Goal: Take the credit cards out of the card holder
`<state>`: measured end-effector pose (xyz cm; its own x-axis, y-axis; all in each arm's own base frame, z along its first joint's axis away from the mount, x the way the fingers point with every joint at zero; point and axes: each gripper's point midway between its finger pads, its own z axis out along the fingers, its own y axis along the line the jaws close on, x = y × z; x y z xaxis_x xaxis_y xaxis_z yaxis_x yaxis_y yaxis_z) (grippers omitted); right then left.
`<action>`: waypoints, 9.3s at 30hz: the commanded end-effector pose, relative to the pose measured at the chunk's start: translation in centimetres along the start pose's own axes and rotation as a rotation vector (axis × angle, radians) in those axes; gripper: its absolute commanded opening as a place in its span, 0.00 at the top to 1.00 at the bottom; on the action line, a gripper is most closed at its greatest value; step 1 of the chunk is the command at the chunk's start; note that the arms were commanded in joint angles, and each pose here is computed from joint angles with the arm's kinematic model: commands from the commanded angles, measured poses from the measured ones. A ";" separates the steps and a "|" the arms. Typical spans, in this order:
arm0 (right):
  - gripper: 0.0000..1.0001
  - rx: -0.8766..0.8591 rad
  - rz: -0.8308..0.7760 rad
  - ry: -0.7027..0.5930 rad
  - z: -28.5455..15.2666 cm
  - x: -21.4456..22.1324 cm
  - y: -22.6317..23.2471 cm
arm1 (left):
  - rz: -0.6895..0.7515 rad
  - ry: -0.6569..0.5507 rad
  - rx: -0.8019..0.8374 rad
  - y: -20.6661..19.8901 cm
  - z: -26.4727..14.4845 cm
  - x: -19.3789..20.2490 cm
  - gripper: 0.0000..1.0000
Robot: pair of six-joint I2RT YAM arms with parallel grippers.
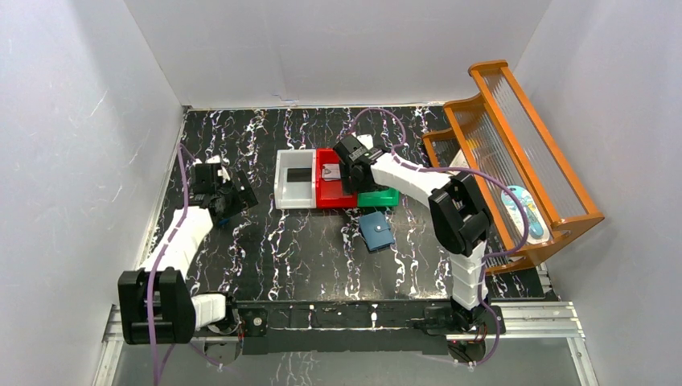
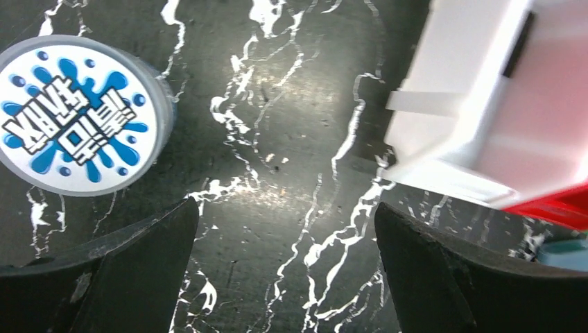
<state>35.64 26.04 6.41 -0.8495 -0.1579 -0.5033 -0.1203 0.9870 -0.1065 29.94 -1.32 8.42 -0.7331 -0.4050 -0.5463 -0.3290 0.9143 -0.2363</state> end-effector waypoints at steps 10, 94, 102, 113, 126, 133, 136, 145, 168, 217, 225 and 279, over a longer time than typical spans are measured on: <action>0.06 -0.125 0.171 -0.121 -7.2 -0.8 -1.0 | 0.062 -0.061 0.308 -4.5 -3.7 0.4 0.02; 0.03 -0.283 0.297 0.029 -10.0 7.8 -2.9 | 0.193 0.221 0.658 -14.8 2.6 0.4 0.17; 0.09 -0.237 0.281 0.085 -7.8 10.5 -3.6 | 0.214 0.241 0.669 -14.6 0.8 2.5 0.20; 0.19 -0.231 0.154 0.114 -5.0 10.6 -2.5 | 0.263 0.319 0.688 -15.1 -0.6 7.4 0.25; 0.50 -0.352 0.140 0.195 -6.2 16.0 0.4 | 0.243 0.152 0.454 -11.5 -0.9 5.1 0.14; 0.47 -0.481 0.061 0.122 -10.1 14.5 3.5 | 0.220 0.129 0.414 -10.9 -1.7 4.6 0.13; 0.33 -0.477 0.085 -0.054 -12.4 9.9 2.2 | 0.198 0.108 0.413 -10.7 -2.4 4.6 0.13; 0.23 -0.390 0.412 0.068 -8.4 8.2 -1.8 | 0.146 0.118 0.523 -11.3 -4.4 6.4 0.13; 0.40 -0.347 0.230 0.254 -5.5 15.2 5.4 | 0.171 0.140 0.530 -10.8 -4.5 7.5 0.14; 0.16 -0.659 0.056 0.012 -7.4 -0.9 16.0 | 0.038 0.154 0.448 -8.6 -5.4 9.3 0.11; 0.13 -0.448 0.040 -0.064 -9.0 -2.4 11.3 | 0.010 0.151 0.443 -8.6 -5.3 9.3 0.02; 0.58 -0.146 0.040 0.228 -8.3 19.0 9.9 | -0.071 0.387 0.602 -10.4 -6.7 15.6 0.20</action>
<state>14.02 33.56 3.79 -0.9417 -0.1391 -0.3063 -0.1594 0.9863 0.0423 17.70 -15.77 5.92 -0.9037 -0.3873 -0.1824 -0.1623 0.7042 -0.6912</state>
